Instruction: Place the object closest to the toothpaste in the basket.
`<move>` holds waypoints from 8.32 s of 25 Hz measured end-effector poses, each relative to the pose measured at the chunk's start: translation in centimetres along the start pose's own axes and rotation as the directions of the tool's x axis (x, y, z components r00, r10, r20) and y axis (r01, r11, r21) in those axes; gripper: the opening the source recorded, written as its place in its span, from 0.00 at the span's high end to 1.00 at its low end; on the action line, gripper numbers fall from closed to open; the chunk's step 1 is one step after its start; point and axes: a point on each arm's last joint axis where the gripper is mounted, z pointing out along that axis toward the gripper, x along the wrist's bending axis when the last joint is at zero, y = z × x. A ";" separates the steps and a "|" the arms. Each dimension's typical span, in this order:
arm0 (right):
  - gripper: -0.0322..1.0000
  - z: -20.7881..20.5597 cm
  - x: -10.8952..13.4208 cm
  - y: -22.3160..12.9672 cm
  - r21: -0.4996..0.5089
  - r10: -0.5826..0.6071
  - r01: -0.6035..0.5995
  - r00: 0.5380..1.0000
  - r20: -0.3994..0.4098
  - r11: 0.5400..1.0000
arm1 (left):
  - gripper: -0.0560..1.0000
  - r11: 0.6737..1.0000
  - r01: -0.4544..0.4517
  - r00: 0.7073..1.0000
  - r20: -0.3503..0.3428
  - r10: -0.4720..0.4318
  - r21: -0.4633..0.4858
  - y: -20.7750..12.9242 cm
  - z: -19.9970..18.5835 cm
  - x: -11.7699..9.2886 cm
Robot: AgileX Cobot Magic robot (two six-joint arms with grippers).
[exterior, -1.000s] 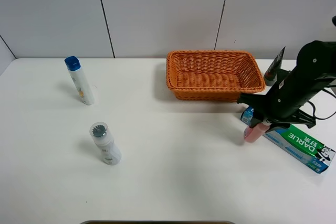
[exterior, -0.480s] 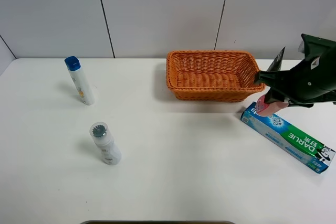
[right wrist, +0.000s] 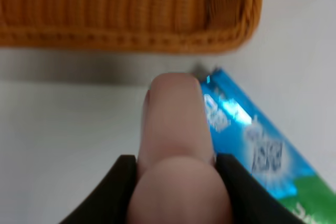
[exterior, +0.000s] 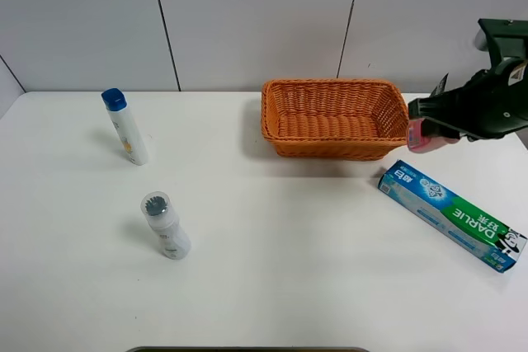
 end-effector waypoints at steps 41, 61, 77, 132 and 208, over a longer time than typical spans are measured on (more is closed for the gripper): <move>0.61 16.4 3.5 7.9 -0.025 -0.143 0.142 0.989 -0.039 0.990 | 0.06 1.000 0.000 1.000 0.000 0.000 0.000 0.0 0.0 0.0; 0.61 21.1 3.4 6.0 0.009 -0.151 0.152 0.988 -0.038 0.988 | 0.06 1.000 0.000 1.000 0.000 0.000 0.000 0.0 0.0 0.0; 0.61 21.1 3.4 6.1 -0.003 -0.151 0.151 0.988 -0.038 0.988 | 0.06 1.000 0.000 1.000 0.000 0.000 0.000 0.0 0.0 0.0; 0.01 -1.4 2.8 10.6 -0.240 -0.161 0.160 0.987 0.017 0.958 | 0.06 1.000 0.001 1.000 0.001 -0.001 0.000 0.0 0.0 0.0; 0.01 -15.8 -2.4 -20.4 -0.439 0.016 0.033 0.994 0.108 0.898 | 0.06 1.000 0.001 1.000 0.001 -0.001 0.000 0.0 0.0 0.0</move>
